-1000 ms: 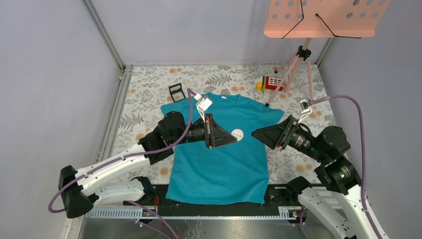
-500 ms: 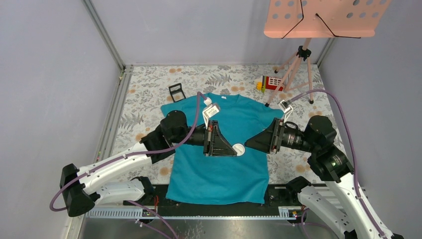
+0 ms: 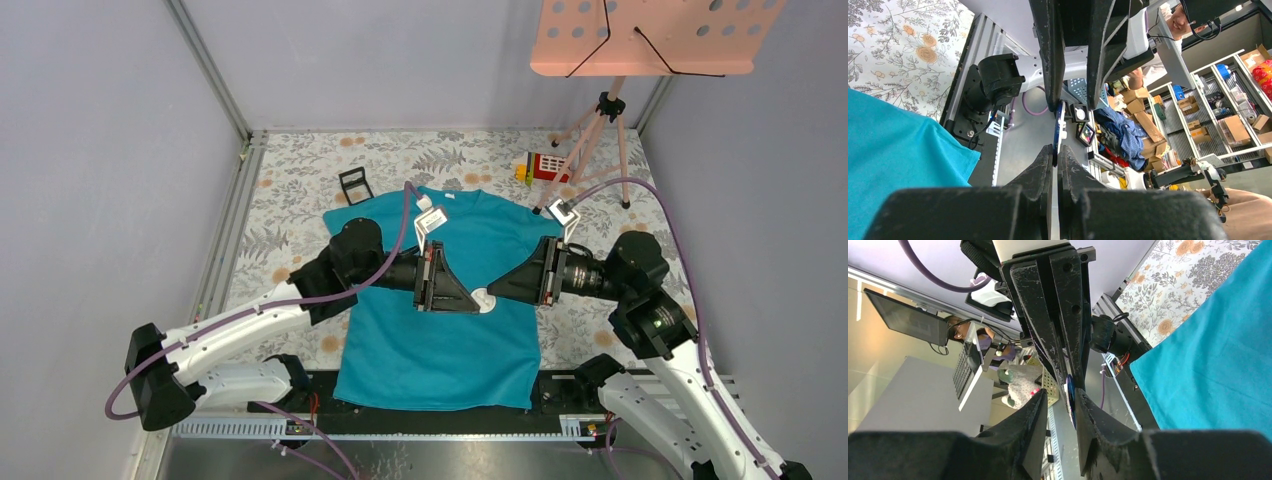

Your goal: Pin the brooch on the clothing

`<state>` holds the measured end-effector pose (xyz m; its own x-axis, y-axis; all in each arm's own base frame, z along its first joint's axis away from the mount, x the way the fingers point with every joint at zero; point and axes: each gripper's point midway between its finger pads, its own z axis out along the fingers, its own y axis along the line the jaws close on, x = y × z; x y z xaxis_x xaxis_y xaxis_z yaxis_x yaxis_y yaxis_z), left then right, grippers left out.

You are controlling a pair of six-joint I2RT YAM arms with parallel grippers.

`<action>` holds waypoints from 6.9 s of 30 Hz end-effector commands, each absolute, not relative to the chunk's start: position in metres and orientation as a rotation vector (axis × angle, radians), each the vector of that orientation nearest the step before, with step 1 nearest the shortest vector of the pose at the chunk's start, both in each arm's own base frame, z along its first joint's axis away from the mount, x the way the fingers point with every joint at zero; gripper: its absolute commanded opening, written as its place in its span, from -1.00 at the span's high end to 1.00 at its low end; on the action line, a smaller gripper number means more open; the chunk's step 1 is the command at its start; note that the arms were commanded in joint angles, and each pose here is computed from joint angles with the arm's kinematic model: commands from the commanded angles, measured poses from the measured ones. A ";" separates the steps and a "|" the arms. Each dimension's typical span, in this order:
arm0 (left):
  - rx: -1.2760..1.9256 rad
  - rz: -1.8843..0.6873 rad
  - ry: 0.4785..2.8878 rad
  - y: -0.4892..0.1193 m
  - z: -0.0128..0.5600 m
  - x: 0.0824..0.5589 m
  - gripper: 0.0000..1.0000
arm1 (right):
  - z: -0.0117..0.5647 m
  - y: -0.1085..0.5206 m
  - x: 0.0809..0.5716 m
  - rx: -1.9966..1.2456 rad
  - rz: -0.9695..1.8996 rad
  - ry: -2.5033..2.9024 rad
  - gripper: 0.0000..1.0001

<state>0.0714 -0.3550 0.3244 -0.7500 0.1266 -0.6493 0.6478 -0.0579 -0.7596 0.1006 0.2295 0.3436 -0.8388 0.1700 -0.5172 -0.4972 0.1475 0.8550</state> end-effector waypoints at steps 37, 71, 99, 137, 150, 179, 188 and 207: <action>0.691 -1.957 1.575 -0.352 0.372 0.079 0.12 | 0.375 0.230 0.100 -0.343 1.779 1.701 1.00; 0.645 -1.989 1.611 -0.361 0.363 0.085 0.64 | 0.370 0.232 0.094 -0.381 1.814 1.720 1.00; 0.965 -1.725 1.590 -0.338 0.349 0.138 1.00 | 0.367 0.219 0.133 -0.222 1.576 1.615 -0.52; 0.967 -1.794 1.609 -0.331 0.327 0.143 1.00 | 0.338 0.259 0.144 -0.315 1.696 1.756 0.36; 0.972 -1.793 1.609 -0.330 0.326 0.142 1.00 | 0.332 0.262 0.151 -0.269 1.685 1.791 0.58; 1.048 -1.689 1.635 -0.332 0.314 0.136 1.00 | 0.282 0.266 0.171 -0.032 1.607 2.102 0.84; 1.024 -1.680 1.674 -0.335 0.308 0.141 1.00 | 0.305 0.269 0.162 -0.124 1.694 1.979 0.73; 0.942 -1.620 1.745 -0.333 0.297 0.163 1.00 | 0.339 0.250 0.149 -0.209 1.612 1.819 0.00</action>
<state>0.1511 -0.3313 0.2926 -0.6177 0.1386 -0.7741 0.7811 -0.0060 -0.6244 0.1537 0.2555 0.3020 -0.8254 0.2757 -0.4926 -0.4330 0.2507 0.8659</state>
